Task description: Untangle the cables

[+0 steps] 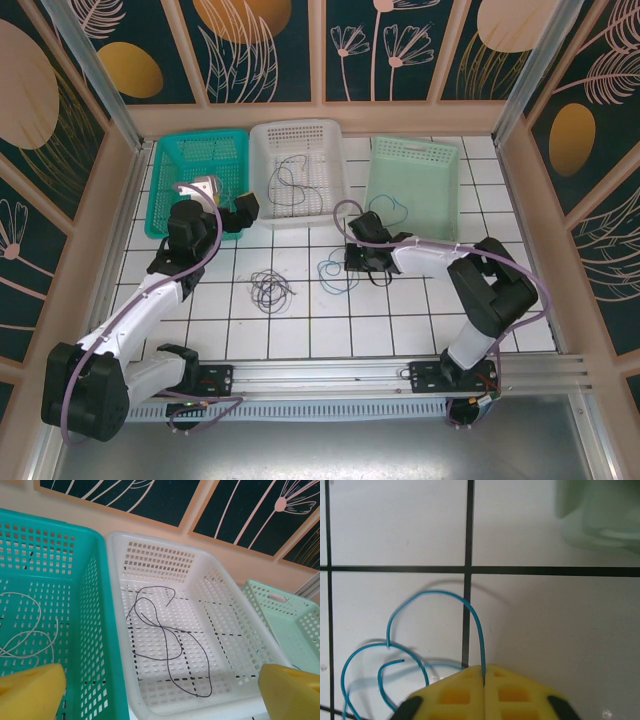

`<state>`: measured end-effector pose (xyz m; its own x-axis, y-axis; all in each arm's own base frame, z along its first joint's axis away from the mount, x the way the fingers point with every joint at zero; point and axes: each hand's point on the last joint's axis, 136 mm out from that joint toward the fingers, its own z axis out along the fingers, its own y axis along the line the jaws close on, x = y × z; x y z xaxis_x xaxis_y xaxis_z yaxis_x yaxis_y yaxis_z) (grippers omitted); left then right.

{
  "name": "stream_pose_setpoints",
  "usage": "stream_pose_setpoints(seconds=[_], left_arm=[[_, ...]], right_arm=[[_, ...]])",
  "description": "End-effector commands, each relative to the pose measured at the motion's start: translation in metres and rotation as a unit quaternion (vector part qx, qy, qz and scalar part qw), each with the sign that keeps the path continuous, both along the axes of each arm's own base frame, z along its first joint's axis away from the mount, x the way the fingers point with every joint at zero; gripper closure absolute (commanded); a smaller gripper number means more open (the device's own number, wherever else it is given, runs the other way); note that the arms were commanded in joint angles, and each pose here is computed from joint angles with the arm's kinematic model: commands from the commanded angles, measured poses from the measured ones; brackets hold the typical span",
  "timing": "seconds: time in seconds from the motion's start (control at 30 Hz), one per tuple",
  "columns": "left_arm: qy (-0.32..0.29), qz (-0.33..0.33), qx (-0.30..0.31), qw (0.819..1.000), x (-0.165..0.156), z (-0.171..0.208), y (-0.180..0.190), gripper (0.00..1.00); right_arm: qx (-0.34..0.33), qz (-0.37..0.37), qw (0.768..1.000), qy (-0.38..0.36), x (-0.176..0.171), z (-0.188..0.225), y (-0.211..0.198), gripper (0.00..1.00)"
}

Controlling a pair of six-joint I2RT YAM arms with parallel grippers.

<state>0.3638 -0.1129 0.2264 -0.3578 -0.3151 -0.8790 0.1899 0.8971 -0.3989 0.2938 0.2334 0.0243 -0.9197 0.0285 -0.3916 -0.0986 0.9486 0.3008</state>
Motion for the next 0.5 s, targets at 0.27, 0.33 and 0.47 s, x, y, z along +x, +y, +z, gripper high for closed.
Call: stream_pose_setpoints(seconds=[0.27,0.33,0.47], left_arm=[[-0.039,-0.050,-0.029,0.998,-0.010,0.021,-0.018,0.02],[-0.049,-0.068,-0.028,0.996,-0.013,0.025,-0.025,0.01],[-0.068,-0.126,-0.022,0.989,-0.023,0.031,-0.049,0.01]], right_arm=[[0.056,0.018,0.982,-0.181,0.006,0.119,0.009,1.00],[0.076,0.027,0.972,-0.219,0.004,0.149,0.008,1.00],[0.110,0.041,0.951,-0.286,-0.007,0.206,0.001,1.00]])
